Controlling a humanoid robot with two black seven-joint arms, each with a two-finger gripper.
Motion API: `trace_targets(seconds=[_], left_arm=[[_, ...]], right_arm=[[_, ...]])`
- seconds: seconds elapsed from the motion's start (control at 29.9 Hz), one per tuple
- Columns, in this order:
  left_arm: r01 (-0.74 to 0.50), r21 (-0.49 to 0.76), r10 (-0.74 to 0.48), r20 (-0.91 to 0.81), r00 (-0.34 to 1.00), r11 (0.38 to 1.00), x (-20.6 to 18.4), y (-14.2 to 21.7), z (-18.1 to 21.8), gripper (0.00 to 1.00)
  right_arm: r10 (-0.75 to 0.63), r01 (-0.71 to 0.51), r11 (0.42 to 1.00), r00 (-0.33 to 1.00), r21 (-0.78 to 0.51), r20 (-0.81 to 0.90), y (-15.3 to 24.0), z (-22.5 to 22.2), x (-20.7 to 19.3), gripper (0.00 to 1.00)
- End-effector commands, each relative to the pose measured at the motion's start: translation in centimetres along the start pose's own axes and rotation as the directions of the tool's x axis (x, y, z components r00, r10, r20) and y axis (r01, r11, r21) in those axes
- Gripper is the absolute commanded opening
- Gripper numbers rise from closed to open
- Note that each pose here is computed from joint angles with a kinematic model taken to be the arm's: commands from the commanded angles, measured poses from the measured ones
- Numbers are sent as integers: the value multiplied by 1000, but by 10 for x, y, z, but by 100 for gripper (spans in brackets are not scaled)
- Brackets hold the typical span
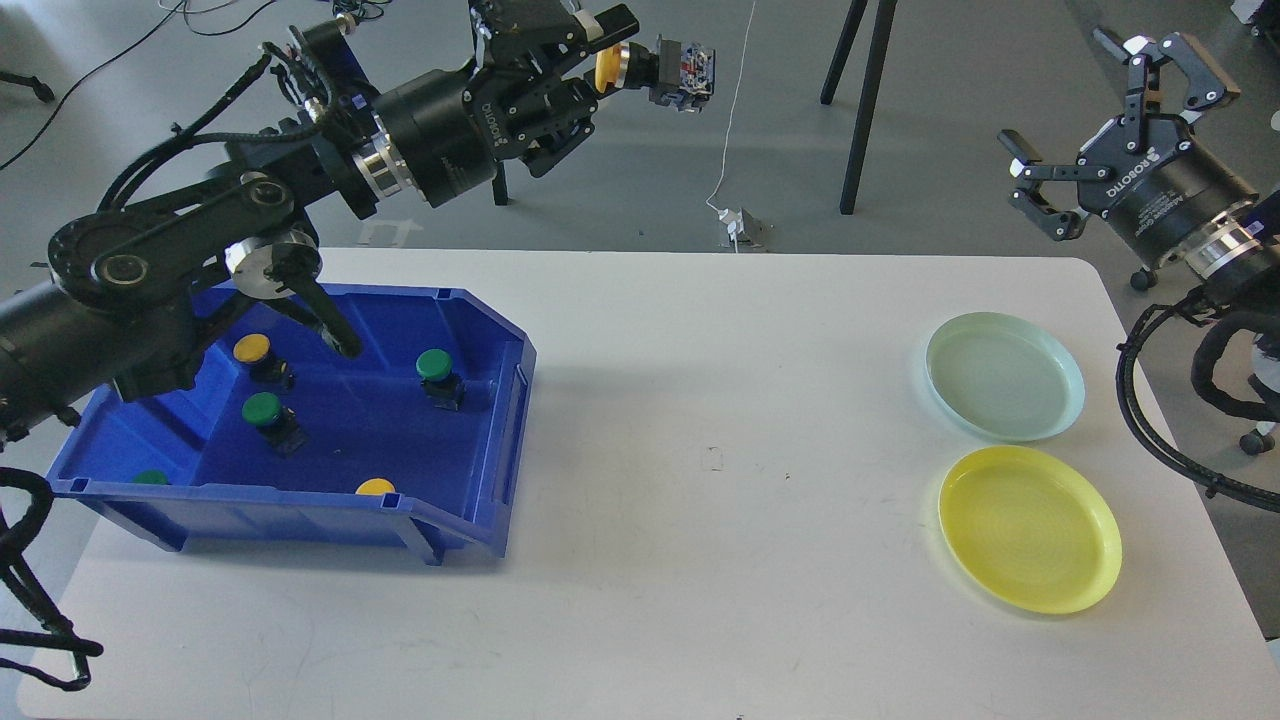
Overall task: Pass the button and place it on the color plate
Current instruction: 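Lift the button out of the bin with the left gripper, then bring the right gripper up to the left gripper and grasp the button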
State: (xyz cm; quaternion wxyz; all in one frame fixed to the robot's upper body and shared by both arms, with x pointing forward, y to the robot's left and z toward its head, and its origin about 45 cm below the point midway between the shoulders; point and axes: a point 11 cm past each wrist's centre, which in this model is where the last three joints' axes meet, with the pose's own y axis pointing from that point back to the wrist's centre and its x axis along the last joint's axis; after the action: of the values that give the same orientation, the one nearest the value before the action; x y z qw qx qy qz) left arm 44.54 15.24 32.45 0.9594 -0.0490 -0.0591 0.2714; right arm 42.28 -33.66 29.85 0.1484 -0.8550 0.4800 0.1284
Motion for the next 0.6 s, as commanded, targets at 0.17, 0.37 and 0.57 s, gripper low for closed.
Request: trace_targets(seconds=[0.17,0.37,0.57], left_arm=[[-27,-18,26,-61,998,999,-5,-6,-16,11],[-29,-20,28,-68,997,999,-5,-7,-16,11],[-43,-14,42,-64,997,999,-1,-5,-18,11]], right_arm=[[-194,194,981,980,-5,36,-41,64,-74,100],[-259,255,965,962,55,86,-67,76,-107,100],[-302,294,951,950,100,83,-83,76,-127,100]])
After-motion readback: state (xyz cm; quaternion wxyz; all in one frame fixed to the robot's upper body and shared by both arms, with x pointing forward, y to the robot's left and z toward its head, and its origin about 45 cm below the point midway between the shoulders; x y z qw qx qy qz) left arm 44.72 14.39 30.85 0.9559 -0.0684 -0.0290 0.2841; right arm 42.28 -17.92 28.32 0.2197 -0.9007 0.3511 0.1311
